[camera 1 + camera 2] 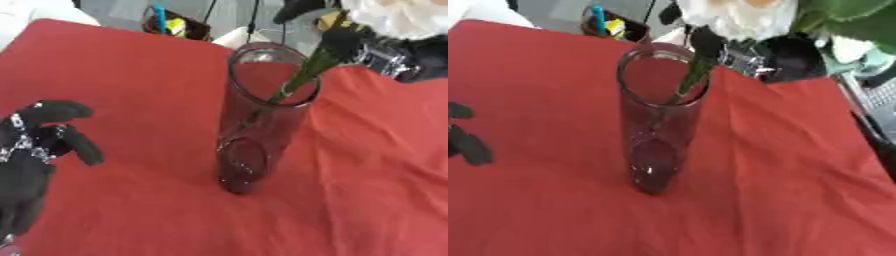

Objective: Arrange flowers into the vase.

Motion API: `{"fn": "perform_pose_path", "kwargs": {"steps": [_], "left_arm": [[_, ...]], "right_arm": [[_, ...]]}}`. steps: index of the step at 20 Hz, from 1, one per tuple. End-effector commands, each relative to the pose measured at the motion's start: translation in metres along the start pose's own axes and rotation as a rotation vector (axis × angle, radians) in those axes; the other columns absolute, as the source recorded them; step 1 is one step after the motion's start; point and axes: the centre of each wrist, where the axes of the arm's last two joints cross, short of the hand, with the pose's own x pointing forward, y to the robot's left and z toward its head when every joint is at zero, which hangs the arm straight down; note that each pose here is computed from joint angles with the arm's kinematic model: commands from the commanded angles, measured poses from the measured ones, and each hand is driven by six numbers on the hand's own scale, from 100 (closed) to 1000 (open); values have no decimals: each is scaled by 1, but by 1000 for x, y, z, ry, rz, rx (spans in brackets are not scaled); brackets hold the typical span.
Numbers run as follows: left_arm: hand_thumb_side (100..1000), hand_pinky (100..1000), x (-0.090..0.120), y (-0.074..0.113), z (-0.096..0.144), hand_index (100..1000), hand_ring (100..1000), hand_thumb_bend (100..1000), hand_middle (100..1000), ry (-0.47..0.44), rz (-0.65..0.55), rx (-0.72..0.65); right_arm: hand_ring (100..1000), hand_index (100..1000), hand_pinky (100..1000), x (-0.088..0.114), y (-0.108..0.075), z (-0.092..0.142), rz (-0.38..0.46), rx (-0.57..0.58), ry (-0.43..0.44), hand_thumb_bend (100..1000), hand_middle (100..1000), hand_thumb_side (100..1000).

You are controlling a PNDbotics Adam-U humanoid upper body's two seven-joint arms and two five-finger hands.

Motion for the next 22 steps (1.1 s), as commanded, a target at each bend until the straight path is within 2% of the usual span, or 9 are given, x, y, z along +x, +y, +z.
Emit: {"fn": "perform_pose_path", "kwargs": {"steps": [1, 7, 15, 22], "left_arm": [[999, 489, 5, -2, -5, 752, 464, 100, 701, -18, -10, -26], [1000, 489, 5, -2, -5, 752, 464, 100, 701, -12, -12, -33], [1000, 489, 5, -2, -5, 751, 465, 100, 703, -6, -14, -38], [1000, 489, 5, -3, -5, 750, 465, 100, 704, -6, -15, -45]], "right_arm": [[1000, 914, 999, 0, -15, 4, 29, 3, 16, 100, 821, 1000], [1000, 923, 990, -6, -18, 8, 50, 25, 42, 100, 831, 1000], [1000, 930, 986, -16, -13, 13, 66, 79, 83, 100, 840, 1000], [1000, 921, 996, -16, -11, 12, 54, 82, 59, 100, 829, 1000]]}}
